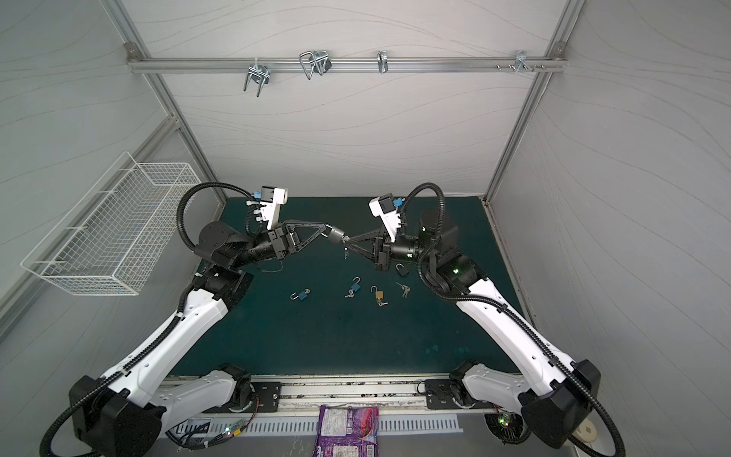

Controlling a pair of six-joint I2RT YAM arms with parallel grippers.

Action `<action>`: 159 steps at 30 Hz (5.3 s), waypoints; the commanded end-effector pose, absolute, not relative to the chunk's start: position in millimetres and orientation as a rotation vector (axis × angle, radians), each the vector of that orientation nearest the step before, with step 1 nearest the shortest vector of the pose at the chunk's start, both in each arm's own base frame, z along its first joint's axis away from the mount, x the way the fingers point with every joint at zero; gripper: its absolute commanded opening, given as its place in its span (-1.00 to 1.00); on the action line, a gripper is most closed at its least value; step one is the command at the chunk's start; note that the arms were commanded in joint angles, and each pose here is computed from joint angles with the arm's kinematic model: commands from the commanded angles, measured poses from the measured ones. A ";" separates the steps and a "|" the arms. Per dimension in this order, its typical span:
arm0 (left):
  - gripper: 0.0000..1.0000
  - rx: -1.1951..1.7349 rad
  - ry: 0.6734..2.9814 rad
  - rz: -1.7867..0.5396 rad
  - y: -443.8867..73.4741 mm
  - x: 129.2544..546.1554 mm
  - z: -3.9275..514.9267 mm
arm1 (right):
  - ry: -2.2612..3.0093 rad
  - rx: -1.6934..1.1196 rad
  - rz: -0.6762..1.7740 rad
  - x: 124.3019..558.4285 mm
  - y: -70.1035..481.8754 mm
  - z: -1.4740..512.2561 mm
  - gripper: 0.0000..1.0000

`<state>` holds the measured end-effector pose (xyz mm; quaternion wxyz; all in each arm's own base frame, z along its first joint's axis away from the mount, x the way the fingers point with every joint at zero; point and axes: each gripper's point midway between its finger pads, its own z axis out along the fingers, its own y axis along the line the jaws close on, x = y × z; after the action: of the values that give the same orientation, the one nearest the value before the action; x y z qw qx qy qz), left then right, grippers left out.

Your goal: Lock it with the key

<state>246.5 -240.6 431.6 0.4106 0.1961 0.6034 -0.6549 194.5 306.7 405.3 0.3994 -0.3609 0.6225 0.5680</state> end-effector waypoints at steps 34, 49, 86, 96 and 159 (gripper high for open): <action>-1.00 0.251 2.046 -1.121 -231.8 275.5 277.8 | 2.696 -0.487 0.596 249.0 206.2 115.0 -1.00; -1.00 0.250 2.061 -1.104 -226.3 267.3 272.3 | 2.785 -0.409 0.623 286.8 216.6 68.8 -1.00; -1.00 0.350 2.211 -1.315 -296.8 331.6 250.7 | 2.204 -0.545 0.684 288.1 211.3 177.9 0.25; -1.00 0.435 2.156 -1.553 -316.8 310.6 280.5 | 1.710 -0.935 0.690 239.9 246.2 266.9 0.43; 0.98 0.131 2.196 -0.837 -214.0 294.1 260.8 | 2.454 -0.752 0.457 281.8 228.2 176.5 -1.00</action>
<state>294.6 -239.3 296.3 0.3905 0.0991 0.8314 -0.3827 280.4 242.4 203.9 0.3234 -0.2954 0.8745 0.2085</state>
